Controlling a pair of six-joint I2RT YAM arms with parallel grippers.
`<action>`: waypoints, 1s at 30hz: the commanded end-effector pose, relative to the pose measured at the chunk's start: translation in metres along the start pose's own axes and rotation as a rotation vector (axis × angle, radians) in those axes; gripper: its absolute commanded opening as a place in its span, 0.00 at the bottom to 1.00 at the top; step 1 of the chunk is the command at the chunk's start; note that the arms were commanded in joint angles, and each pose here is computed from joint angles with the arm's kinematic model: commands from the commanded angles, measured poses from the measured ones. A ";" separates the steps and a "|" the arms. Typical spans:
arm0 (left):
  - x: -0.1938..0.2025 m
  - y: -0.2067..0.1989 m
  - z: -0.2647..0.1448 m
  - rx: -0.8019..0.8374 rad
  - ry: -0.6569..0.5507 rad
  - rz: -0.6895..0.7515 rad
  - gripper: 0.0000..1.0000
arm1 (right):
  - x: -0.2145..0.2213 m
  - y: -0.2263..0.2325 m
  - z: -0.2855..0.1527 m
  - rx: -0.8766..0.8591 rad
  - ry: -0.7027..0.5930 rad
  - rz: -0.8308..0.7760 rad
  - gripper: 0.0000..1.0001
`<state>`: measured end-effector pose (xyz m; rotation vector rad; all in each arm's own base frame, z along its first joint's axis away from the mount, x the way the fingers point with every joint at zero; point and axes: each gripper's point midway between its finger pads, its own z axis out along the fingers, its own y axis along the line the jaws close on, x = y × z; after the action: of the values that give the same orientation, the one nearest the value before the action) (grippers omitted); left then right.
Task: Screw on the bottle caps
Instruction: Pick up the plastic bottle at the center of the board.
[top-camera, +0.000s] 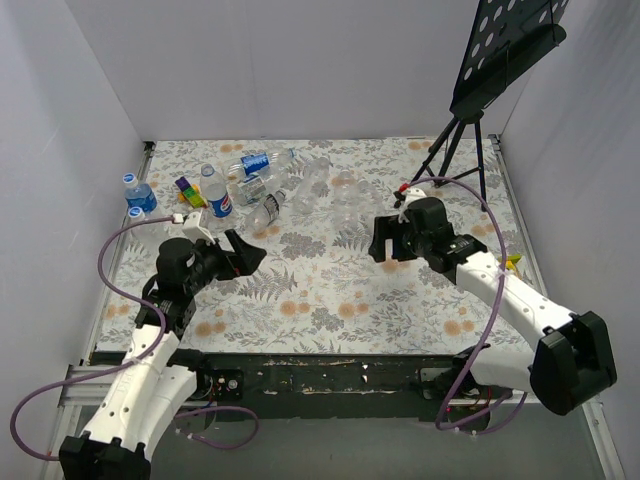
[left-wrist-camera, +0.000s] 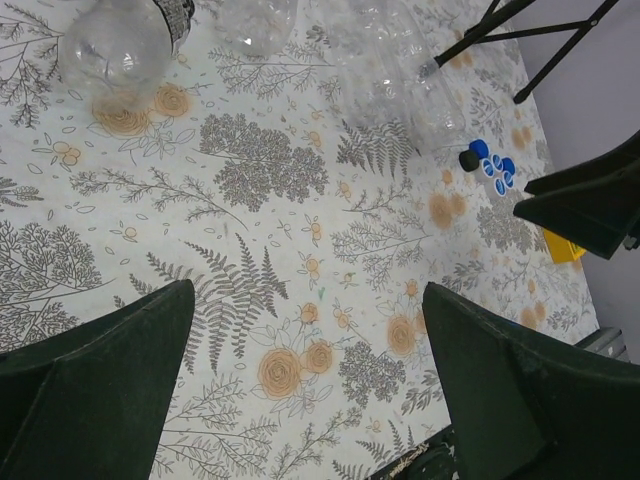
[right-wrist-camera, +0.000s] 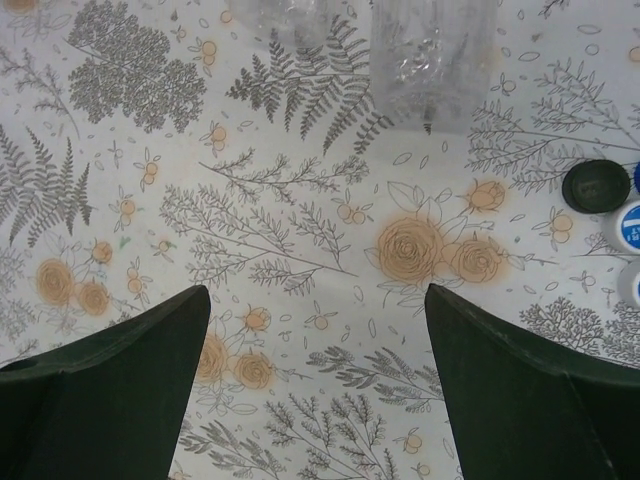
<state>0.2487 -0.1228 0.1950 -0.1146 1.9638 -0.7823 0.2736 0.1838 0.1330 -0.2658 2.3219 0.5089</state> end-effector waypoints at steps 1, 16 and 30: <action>-0.012 -0.012 0.003 0.057 -0.025 0.052 0.98 | -0.058 -0.007 0.006 0.087 -0.120 -0.039 0.95; -0.010 -0.010 -0.002 0.079 -0.071 0.145 0.98 | -0.075 -0.065 0.118 0.264 0.131 -0.126 0.96; -0.001 -0.023 0.001 0.157 -0.032 0.060 0.98 | -0.026 -0.072 0.096 0.248 0.222 -0.103 0.50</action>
<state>0.2469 -0.1336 0.1992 0.0101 1.8730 -0.8290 0.3981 0.1716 0.0442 -0.3563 2.5650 0.1240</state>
